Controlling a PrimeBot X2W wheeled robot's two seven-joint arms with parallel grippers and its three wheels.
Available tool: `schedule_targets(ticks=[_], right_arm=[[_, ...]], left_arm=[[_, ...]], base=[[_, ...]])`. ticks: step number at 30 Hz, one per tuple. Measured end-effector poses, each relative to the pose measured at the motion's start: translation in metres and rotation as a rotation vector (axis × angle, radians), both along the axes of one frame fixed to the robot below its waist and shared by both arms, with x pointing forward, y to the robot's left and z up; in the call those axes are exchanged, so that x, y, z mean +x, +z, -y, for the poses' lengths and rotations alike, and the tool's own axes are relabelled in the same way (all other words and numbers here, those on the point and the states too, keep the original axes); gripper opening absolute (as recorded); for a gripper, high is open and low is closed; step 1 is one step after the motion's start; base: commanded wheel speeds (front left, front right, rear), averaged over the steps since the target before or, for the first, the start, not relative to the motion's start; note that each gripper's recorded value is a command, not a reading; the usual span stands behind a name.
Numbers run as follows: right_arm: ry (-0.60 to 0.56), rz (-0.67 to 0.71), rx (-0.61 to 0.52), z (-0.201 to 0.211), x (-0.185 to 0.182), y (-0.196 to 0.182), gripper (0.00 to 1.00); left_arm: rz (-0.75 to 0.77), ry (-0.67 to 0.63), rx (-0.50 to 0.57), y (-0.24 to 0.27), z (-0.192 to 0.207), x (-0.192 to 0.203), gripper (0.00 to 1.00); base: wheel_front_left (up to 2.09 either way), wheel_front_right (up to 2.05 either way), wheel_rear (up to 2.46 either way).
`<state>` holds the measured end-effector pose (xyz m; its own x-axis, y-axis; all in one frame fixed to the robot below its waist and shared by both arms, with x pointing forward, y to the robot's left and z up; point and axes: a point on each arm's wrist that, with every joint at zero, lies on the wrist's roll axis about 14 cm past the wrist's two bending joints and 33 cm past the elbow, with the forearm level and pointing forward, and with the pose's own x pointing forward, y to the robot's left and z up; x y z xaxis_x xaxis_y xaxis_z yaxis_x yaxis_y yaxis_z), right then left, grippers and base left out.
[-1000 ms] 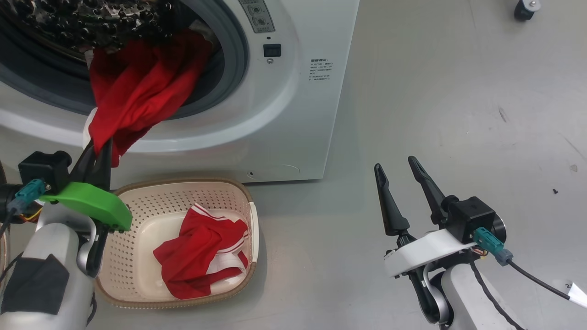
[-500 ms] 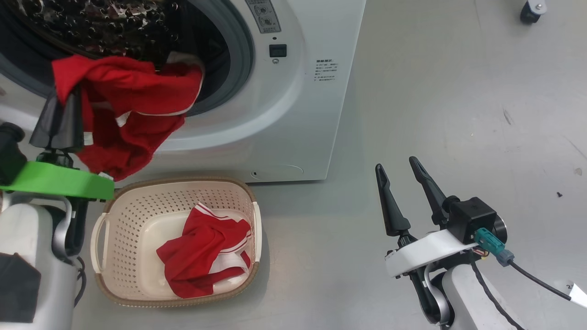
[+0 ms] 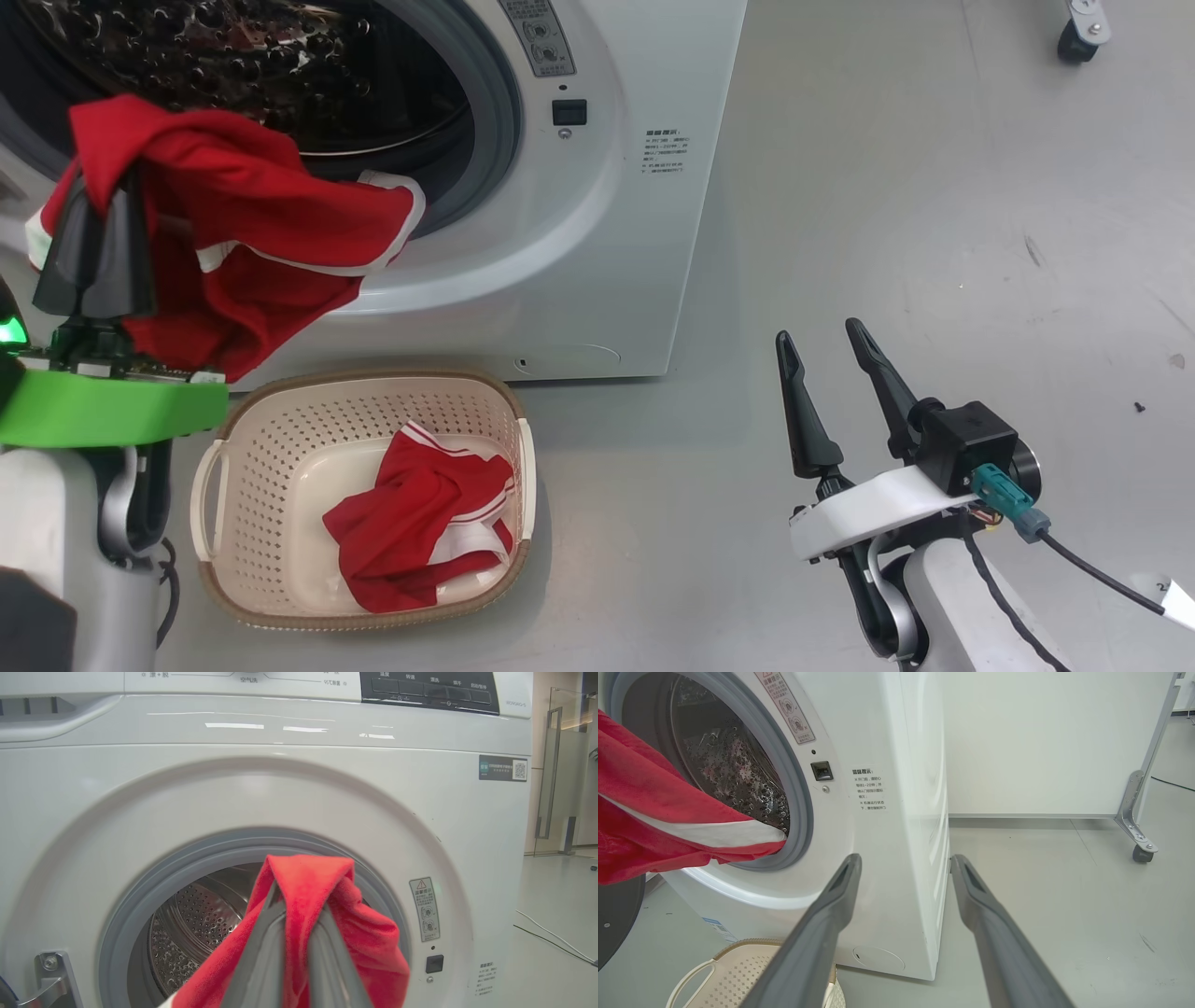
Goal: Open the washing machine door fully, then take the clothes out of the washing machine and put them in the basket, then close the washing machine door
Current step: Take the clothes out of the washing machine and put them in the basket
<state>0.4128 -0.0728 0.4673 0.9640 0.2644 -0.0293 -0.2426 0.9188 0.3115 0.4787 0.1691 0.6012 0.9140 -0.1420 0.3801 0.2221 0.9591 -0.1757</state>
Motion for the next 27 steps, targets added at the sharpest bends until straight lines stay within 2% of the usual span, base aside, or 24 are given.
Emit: schedule_targets(ticks=[9,17,23,27], right_arm=[[0.006,0.001,0.001,-0.002,-0.001,0.001,1.00],[0.009,-0.002,0.002,-0.003,-0.002,0.000,1.00],[0.020,-0.018,0.002,-0.006,-0.004,-0.006,1.00],[0.024,-0.035,0.002,-0.007,-0.005,-0.012,1.00]], left_arm=[[0.093,0.029,-0.008,0.028,-0.007,-0.013,0.00],[0.024,0.021,-0.005,0.004,-0.003,-0.021,0.00],[-0.240,-0.023,0.015,-0.084,0.010,-0.035,0.00],[-0.373,-0.043,0.044,-0.123,0.011,-0.040,0.00]], base=[[0.00,0.00,0.00],[0.00,0.00,0.00],[0.00,0.00,0.00],[0.00,0.00,0.00]])
